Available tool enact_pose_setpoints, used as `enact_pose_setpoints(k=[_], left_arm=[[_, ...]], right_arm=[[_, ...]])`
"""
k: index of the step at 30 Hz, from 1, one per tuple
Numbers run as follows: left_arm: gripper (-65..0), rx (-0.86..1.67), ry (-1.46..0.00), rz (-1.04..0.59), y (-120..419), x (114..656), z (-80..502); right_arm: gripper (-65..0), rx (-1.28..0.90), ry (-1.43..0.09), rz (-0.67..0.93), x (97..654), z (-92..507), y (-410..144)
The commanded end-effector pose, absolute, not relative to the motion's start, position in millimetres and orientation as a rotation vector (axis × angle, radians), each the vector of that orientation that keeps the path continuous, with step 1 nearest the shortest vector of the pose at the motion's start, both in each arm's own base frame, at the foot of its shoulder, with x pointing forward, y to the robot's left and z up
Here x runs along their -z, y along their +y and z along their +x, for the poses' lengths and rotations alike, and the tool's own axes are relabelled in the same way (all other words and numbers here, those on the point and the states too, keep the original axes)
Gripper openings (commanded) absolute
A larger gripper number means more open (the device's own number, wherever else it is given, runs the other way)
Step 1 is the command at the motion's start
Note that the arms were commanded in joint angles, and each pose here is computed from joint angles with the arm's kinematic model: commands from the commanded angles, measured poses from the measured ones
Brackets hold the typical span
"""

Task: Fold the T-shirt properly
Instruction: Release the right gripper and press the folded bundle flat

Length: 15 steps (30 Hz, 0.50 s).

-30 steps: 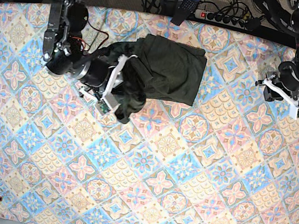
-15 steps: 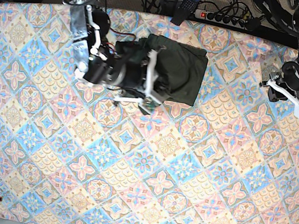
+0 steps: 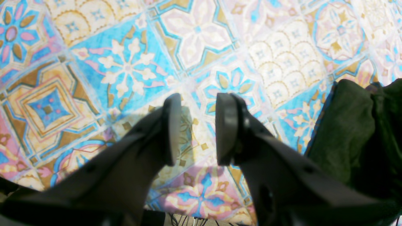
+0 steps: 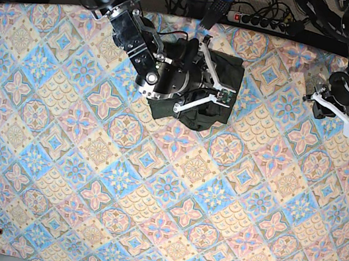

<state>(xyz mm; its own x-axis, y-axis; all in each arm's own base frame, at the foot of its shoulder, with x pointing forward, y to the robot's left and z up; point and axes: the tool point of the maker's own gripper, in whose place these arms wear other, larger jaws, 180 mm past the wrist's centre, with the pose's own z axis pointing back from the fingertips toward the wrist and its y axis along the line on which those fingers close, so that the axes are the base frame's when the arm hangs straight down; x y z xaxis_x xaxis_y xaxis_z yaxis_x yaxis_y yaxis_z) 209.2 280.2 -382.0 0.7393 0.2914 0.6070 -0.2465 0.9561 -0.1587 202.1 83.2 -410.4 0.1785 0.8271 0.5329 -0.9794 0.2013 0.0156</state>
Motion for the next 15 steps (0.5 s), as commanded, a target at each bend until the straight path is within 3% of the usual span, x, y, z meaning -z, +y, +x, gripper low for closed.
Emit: enact_pose_setpoints(k=[1,8,15], left_arm=[[-46.9,-0.280,-0.712,-0.060,284,373,216],[-46.9,-0.298,-0.695,-0.067,286,381,217],[-46.9,-0.324,-0.660,-0.070,290,394,211]], right_arm=[[-52.2,-1.307,-0.518,0.400,397,217,85],[-52.0,-1.165,-0.642,0.343,368,257,54],[-52.2,-1.159,-0.651,0.261,365,267,21]])
